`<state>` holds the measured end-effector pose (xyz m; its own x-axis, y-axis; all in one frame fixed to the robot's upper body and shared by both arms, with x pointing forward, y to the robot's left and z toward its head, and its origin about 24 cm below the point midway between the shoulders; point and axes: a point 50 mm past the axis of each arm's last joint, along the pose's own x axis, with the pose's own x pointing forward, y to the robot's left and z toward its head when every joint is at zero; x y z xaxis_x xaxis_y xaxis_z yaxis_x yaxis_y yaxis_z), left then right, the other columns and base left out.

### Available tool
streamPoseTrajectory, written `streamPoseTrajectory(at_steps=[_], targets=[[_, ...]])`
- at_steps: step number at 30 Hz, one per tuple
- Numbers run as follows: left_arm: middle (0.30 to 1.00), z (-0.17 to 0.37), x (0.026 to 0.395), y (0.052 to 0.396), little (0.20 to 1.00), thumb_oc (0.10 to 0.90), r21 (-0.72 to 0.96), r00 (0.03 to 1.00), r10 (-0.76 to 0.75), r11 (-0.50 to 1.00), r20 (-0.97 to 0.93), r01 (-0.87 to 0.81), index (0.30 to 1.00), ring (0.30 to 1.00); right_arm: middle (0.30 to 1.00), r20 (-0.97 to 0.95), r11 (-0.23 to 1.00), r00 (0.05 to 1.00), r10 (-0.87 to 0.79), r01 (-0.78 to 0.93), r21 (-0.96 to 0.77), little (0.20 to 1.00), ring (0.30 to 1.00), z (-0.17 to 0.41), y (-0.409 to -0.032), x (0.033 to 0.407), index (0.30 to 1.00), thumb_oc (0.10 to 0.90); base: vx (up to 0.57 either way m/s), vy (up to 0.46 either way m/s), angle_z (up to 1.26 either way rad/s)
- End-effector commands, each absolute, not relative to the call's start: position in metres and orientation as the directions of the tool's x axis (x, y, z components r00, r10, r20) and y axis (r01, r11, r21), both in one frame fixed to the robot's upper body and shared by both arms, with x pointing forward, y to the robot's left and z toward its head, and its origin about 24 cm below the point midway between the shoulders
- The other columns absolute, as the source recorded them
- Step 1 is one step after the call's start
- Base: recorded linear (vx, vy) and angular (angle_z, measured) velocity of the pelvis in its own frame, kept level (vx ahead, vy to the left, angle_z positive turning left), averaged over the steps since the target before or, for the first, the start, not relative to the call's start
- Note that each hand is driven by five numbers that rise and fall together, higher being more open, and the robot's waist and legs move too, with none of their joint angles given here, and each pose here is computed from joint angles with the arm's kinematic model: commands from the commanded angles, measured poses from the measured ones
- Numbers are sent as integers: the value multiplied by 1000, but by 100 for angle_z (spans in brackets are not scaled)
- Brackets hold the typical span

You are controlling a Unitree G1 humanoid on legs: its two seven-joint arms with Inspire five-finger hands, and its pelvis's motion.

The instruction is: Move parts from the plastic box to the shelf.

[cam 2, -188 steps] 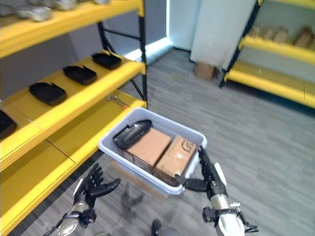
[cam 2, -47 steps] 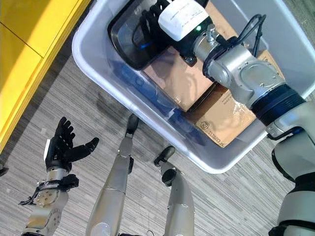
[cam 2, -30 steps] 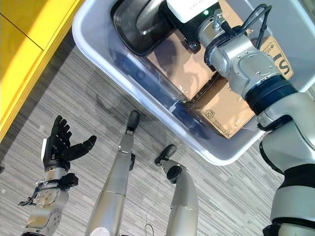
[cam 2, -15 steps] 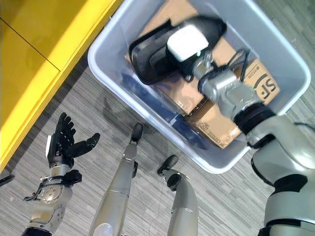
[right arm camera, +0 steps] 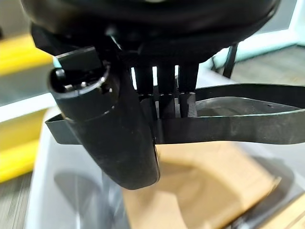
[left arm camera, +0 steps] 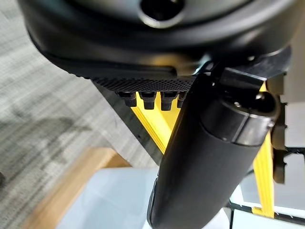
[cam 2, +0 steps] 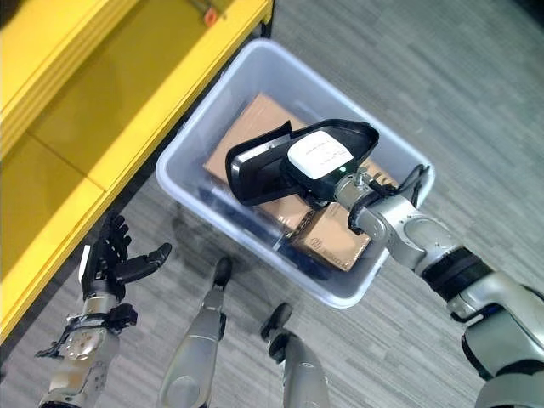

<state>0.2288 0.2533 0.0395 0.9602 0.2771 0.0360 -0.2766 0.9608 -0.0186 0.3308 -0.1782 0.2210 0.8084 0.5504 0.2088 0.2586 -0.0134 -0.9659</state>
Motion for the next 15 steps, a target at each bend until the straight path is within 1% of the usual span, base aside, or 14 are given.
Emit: streamPoseTrajectory(at_steps=[1, 2, 3, 4, 6, 8, 9, 10, 11, 12, 13, 15], targets=[[1000, 59, 222, 259, 1000, 900, 48, 963, 228, 970, 142, -237, 1000, 1000, 300, 359, 126, 740, 569, 352, -927, 300, 300, 264, -180, 324, 300, 400, 81, -12, -14], [1000, 56, 219, 260, 1000, 900, 49, 966, 225, 971, 127, -233, 1000, 1000, 300, 371, 159, 739, 562, 344, -925, 300, 300, 266, -188, 315, 300, 400, 53, 2, -8], [1000, 56, 219, 259, 1000, 900, 51, 967, 223, 972, 127, -231, 1000, 1000, 300, 372, 160, 741, 560, 343, -925, 300, 300, 266, -189, 314, 300, 400, 62, 17, -5], [1000, 54, 216, 261, 1000, 900, 60, 967, 225, 971, 116, -232, 1000, 1000, 300, 381, 192, 724, 575, 334, -923, 300, 300, 269, -190, 305, 300, 400, 39, 19, -4], [1000, 56, 215, 262, 1000, 900, 86, 969, 216, 970, 123, -227, 1000, 1000, 300, 390, 209, 724, 569, 331, -920, 300, 300, 271, -194, 300, 300, 400, 45, 13, -12], [1000, 57, 214, 263, 1000, 900, 110, 970, 205, 969, 129, -220, 1000, 1000, 300, 403, 250, 710, 577, 316, -915, 300, 300, 277, -197, 291, 300, 400, 49, 23, -23], [1000, 58, 213, 264, 1000, 900, 135, 970, 204, 966, 133, -222, 1000, 1000, 300, 418, 300, 705, 573, 294, -907, 300, 300, 279, -200, 287, 300, 400, 44, 32, -15], [1000, 58, 213, 264, 1000, 900, 135, 970, 204, 966, 133, -222, 1000, 1000, 300, 418, 300, 705, 573, 294, -907, 300, 300, 279, -200, 287, 300, 400, 75, 43, -23], [1000, 62, 214, 265, 1000, 900, 180, 970, 191, 959, 152, -217, 1000, 1000, 300, 436, 362, 702, 564, 264, -894, 300, 300, 283, -203, 283, 300, 400, 33, 17, -21], [1000, 62, 214, 264, 1000, 900, 181, 970, 189, 959, 152, -216, 1000, 1000, 300, 436, 363, 703, 562, 263, -894, 300, 300, 283, -204, 283, 300, 400, 44, 27, -18], [1000, 64, 215, 265, 1000, 900, 203, 970, 184, 955, 160, -215, 1000, 1000, 300, 438, 390, 702, 561, 242, -888, 300, 300, 284, -205, 282, 300, 400, 6, 14, -8], [1000, 73, 216, 266, 1000, 900, 282, 968, 155, 937, 195, -207, 1000, 1000, 300, 421, 421, 704, 572, 189, -887, 300, 300, 288, -205, 282, 300, 400, 29, 20, -20]])
